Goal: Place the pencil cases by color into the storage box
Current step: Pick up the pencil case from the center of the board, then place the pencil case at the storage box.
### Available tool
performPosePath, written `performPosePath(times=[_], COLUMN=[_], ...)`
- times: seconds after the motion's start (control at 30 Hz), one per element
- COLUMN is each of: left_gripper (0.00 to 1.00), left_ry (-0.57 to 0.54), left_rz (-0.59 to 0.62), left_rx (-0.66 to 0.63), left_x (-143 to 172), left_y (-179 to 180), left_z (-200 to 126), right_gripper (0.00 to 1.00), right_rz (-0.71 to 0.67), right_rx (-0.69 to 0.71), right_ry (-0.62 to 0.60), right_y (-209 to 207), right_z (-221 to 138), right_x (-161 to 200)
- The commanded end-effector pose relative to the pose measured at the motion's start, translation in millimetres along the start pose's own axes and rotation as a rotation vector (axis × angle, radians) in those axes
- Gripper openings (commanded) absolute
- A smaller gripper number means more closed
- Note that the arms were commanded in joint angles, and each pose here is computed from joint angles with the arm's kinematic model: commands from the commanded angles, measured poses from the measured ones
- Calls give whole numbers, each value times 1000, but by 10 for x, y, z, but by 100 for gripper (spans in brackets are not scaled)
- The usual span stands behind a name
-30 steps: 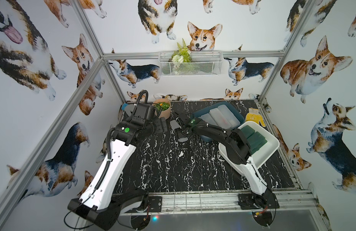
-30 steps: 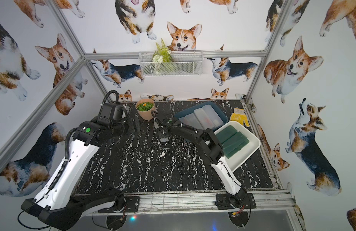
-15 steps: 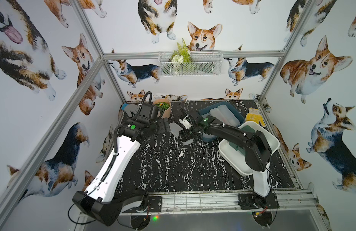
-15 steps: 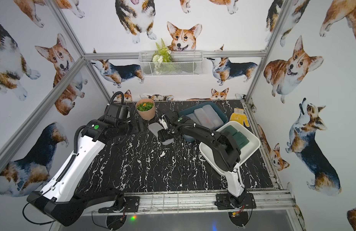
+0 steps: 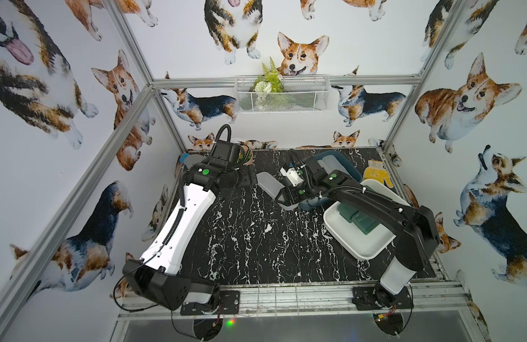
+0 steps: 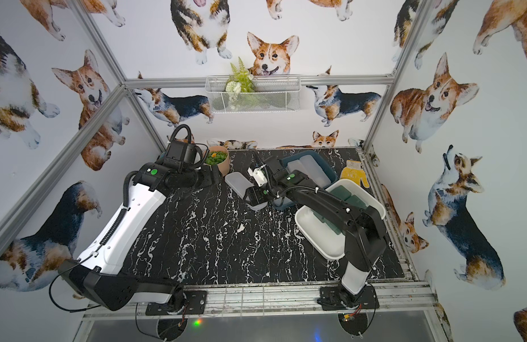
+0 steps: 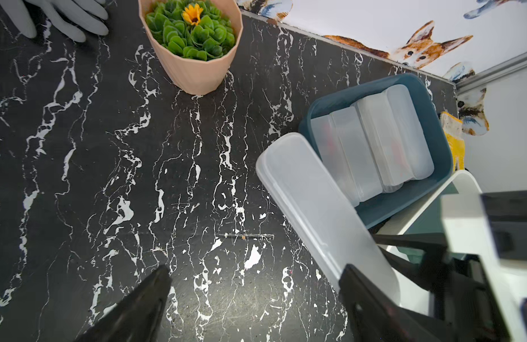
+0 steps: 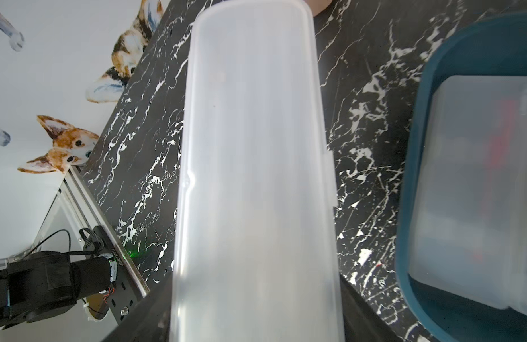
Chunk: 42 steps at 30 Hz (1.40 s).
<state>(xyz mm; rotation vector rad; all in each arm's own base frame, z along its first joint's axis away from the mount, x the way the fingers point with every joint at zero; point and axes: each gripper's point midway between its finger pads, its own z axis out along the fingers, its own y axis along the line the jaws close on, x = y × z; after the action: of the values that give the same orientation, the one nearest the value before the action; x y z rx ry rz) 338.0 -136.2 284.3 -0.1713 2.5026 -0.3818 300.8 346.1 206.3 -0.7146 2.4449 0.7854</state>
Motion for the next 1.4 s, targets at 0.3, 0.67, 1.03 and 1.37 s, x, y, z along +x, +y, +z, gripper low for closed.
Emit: performPosePath(times=[0.3, 0.67, 1.03, 1.37], left_gripper=[91, 91, 91, 91], left_ry=[73, 106, 156, 164], left_rz=[78, 250, 351, 385], left_rx=[100, 123, 105, 115], left_x=[-36, 106, 454, 573], left_y=[-270, -401, -345, -313], left_z=[273, 339, 517, 532], right_gripper=[53, 53, 53, 52], right_rz=[156, 168, 129, 131], right_rx=[131, 264, 357, 377], right_ry=[-87, -10, 23, 103], right_y=[-865, -1555, -1903, -2126], right_z=[-461, -476, -193, 153], right_x=[-31, 159, 97, 161])
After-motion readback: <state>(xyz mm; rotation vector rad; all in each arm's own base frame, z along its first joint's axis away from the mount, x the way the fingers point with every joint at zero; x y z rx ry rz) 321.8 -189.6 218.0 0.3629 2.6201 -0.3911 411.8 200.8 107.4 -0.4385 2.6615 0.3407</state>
